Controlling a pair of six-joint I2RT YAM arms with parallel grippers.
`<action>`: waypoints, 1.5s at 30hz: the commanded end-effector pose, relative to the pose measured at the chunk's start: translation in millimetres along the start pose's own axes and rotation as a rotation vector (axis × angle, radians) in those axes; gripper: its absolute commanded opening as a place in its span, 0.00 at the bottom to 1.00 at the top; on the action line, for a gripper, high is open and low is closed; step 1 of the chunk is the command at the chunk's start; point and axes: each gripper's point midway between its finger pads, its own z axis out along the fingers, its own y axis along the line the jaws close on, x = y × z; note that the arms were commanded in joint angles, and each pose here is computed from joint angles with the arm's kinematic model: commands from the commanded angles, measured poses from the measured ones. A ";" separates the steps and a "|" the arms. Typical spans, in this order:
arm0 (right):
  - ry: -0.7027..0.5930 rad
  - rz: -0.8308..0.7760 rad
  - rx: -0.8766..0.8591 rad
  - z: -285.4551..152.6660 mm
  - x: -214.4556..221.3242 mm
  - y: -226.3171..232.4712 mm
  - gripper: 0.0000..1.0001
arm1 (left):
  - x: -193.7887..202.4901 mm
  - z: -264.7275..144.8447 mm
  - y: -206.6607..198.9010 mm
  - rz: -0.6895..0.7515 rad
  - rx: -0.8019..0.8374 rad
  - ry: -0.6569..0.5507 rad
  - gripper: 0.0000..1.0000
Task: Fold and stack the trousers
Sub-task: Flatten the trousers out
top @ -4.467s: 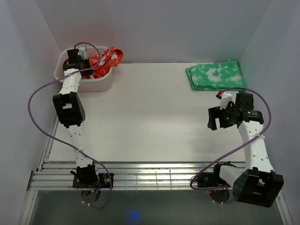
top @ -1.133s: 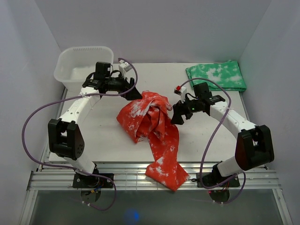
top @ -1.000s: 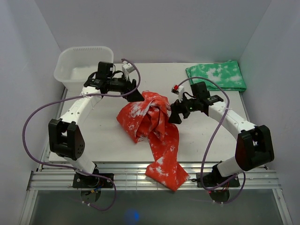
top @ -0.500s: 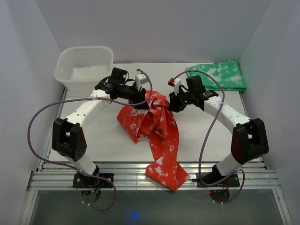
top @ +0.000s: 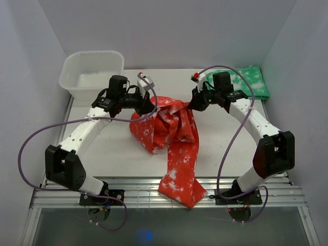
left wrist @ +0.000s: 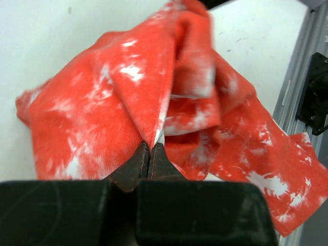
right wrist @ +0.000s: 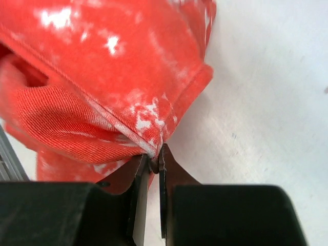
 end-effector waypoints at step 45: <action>0.505 -0.514 -0.087 -110.0 35.1 37.7 0.93 | 123.0 2.6 40.3 -0.071 0.045 0.207 0.80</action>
